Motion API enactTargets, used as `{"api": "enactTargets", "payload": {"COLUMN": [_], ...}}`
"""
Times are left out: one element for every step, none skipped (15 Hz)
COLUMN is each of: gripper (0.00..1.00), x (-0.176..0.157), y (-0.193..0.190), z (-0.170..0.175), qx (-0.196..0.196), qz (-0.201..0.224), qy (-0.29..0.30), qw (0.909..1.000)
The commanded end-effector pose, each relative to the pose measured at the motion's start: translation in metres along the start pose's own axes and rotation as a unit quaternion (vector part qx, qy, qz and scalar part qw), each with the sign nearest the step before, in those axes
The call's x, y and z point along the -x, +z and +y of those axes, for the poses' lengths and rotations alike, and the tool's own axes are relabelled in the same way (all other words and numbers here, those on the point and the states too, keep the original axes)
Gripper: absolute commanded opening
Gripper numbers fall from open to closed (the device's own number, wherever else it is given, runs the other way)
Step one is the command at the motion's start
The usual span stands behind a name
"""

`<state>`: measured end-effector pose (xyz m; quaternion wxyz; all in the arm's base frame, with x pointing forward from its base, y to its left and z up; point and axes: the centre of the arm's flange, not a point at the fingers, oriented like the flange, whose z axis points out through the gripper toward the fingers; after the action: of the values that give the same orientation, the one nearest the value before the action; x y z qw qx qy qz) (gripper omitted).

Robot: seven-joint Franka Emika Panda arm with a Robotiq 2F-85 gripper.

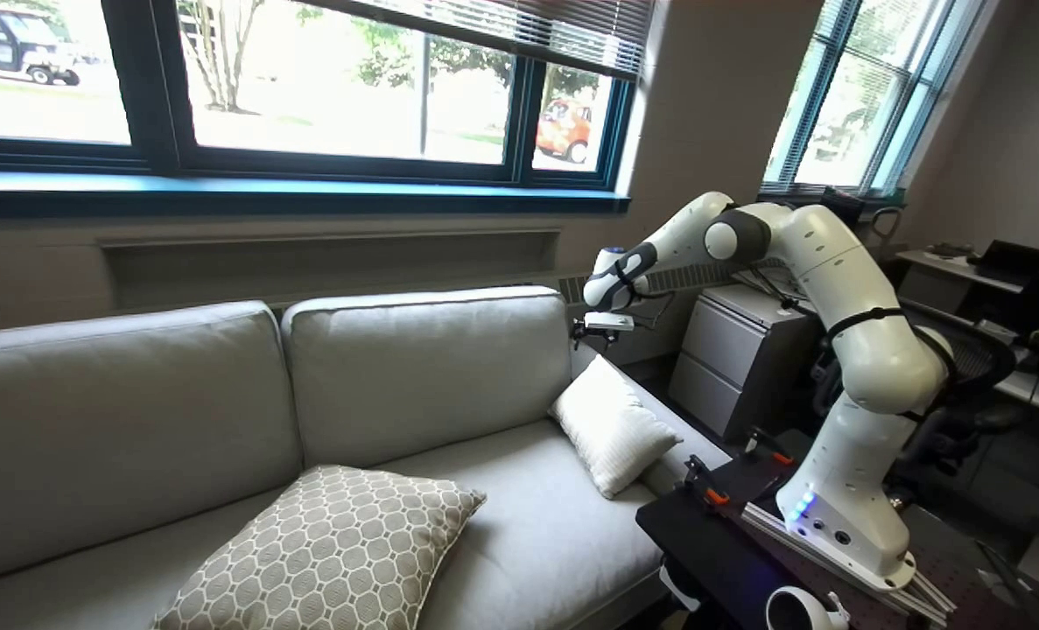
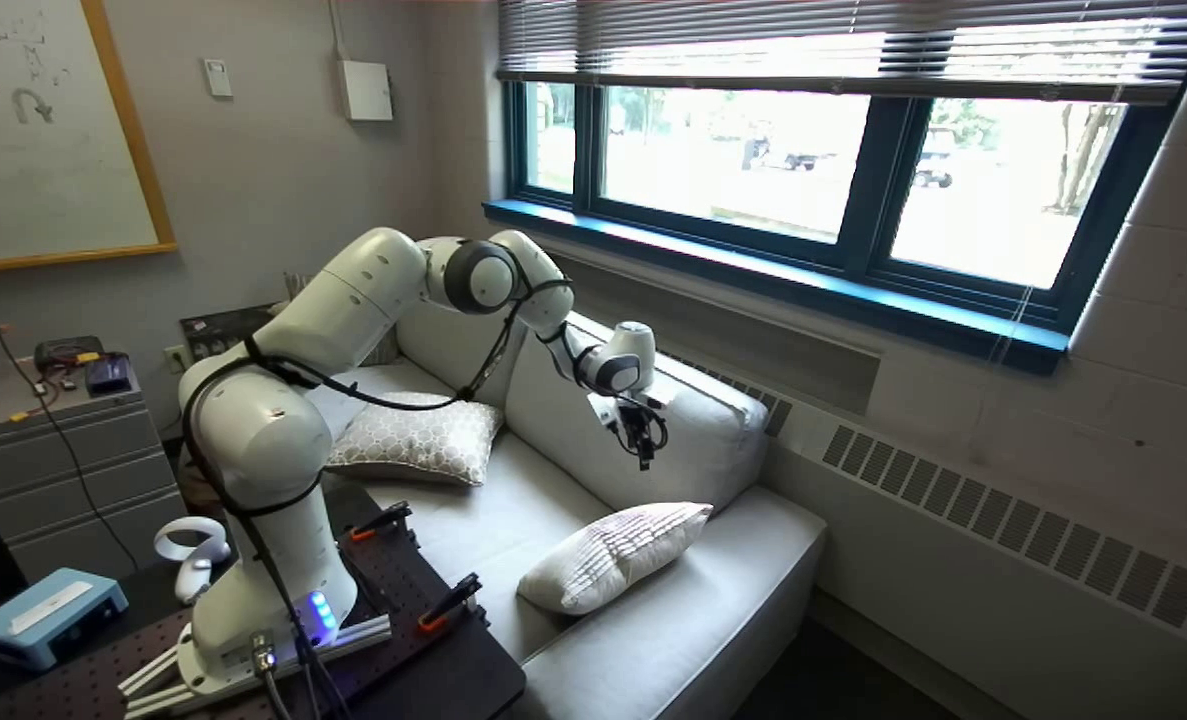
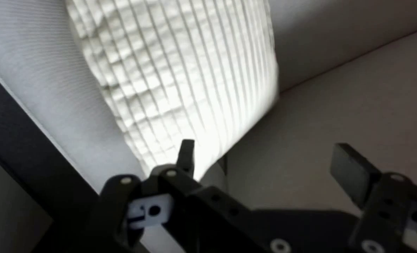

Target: Move the pillows from the middle of the couch and set them against the armrest

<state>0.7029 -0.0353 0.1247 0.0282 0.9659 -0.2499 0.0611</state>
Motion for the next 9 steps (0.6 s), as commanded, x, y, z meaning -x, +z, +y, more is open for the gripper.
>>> {"api": "enactTargets", "payload": {"gripper": [1.00, 1.00, 1.00, 1.00, 1.00, 1.00, 1.00, 1.00, 1.00], "x": [0.032, 0.040, 0.047, 0.055, 0.063, 0.070, 0.076, 0.079, 0.082], "y": [-0.032, -0.037, -0.040, -0.042, -0.043, -0.041, -0.040, -0.034, -0.029], "z": [-0.061, -0.084, -0.108, -0.128, -0.149, -0.169, -0.186, -0.204, -0.219], "qx": [-0.063, -0.080, -0.097, -0.112, -0.126, -0.138, -0.151, -0.163, -0.175], "qz": [-0.006, -0.009, -0.013, -0.018, -0.025, -0.033, -0.042, -0.055, -0.071], "qy": [-0.080, -0.103, -0.125, -0.147, -0.170, -0.193, -0.214, -0.233, -0.250], "qw": [0.9948, 0.9914, 0.9874, 0.9827, 0.9771, 0.9709, 0.9641, 0.9571, 0.9497]}}
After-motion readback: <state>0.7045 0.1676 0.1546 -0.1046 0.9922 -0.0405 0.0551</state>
